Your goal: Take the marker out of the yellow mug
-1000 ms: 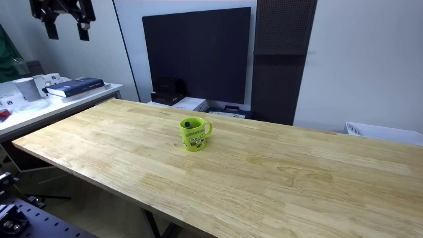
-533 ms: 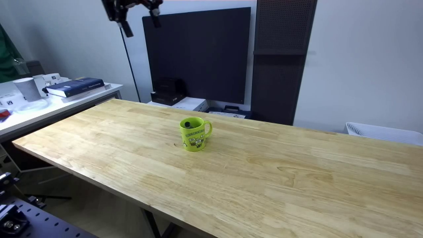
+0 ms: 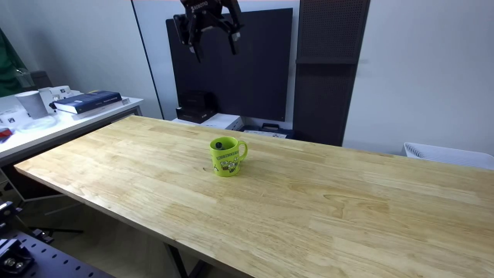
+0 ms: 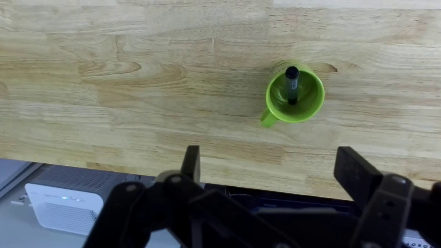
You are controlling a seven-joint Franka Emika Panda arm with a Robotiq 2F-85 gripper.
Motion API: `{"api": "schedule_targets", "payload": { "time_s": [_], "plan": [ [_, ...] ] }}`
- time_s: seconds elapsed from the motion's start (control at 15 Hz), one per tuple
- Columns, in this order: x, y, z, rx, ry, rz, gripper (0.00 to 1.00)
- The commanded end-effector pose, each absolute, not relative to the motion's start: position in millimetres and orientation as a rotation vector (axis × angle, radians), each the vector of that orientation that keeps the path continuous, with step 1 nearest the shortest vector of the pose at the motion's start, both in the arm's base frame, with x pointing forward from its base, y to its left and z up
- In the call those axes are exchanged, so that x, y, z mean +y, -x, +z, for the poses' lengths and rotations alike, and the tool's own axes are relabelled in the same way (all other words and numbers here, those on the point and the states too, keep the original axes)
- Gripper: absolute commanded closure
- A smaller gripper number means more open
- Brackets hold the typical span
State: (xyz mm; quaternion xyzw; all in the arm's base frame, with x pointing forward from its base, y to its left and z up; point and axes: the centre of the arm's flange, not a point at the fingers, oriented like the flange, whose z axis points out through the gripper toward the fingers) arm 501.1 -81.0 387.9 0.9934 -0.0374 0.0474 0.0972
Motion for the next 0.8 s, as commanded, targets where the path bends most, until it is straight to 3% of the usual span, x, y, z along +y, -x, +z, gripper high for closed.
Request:
{"api": "schedule_targets", "payload": {
  "time_s": [0.0, 0.73],
  "plan": [
    [-80, -502, 386, -0.110, -2.943, 0.137, 0.00],
    [-82, -537, 281, 0.736, -3.041, 0.138, 0.00]
  ]
}}
